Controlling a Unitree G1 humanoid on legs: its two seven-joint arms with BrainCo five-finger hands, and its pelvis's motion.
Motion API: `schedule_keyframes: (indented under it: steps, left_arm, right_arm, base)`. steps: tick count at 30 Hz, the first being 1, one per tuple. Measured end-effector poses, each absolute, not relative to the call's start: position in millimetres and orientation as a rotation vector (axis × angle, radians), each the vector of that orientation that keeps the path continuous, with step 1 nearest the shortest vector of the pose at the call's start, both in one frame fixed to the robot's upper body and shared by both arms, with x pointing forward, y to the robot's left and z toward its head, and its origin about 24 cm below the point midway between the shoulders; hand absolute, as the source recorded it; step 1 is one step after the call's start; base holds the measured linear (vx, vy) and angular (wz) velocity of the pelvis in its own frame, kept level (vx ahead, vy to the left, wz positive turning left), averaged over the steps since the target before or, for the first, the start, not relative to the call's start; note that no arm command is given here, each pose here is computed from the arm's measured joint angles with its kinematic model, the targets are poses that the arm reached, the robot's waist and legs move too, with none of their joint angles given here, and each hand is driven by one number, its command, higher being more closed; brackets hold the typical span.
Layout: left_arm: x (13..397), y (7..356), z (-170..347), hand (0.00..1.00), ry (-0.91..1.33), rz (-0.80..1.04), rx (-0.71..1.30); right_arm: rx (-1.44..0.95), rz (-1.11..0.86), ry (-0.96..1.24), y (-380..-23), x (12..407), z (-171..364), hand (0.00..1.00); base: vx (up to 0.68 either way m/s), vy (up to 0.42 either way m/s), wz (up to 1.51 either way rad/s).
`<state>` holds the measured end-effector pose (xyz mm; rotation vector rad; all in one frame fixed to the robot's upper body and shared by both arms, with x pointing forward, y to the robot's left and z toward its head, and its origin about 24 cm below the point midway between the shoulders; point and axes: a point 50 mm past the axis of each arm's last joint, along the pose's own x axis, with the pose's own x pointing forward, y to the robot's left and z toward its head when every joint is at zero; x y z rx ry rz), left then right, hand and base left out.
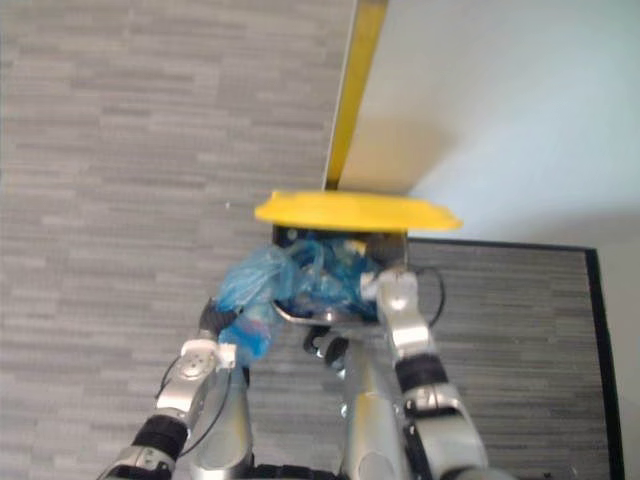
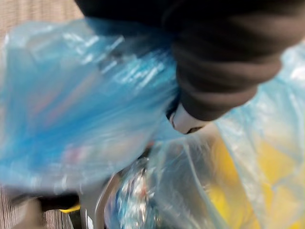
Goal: Gather rubbish on tea table into small bin, then transfer packed bag to large trash can.
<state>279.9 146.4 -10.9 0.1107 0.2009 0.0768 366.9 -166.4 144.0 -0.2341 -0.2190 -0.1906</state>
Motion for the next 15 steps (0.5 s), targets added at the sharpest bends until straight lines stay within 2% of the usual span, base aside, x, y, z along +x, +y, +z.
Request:
schedule_keyframes:
  steps: [3, 7, 15]
  left_arm:
    - [278.9, 142.5, -11.6, 1.00, 0.202, 0.067, 0.109]
    - [271.5, 142.6, -18.8, 1.00, 0.230, 0.069, 0.097]
    - [268.5, 141.0, -15.1, 1.00, 0.209, 0.057, 0.097]
  right_arm:
    - [-0.205, -0.182, -0.328, -156.9, 372.1, 177.4, 0.00]
    - [-0.201, -0.157, -0.362, -149.4, 374.9, 190.3, 0.00]
    - [-0.217, -0.162, -0.367, -147.1, 386.6, 206.9, 0.00]
  base:
    - [0.04, -0.132, 0.18]
    - [-0.01, -0.056, 0.02]
    - [-0.07, 0.068, -0.04]
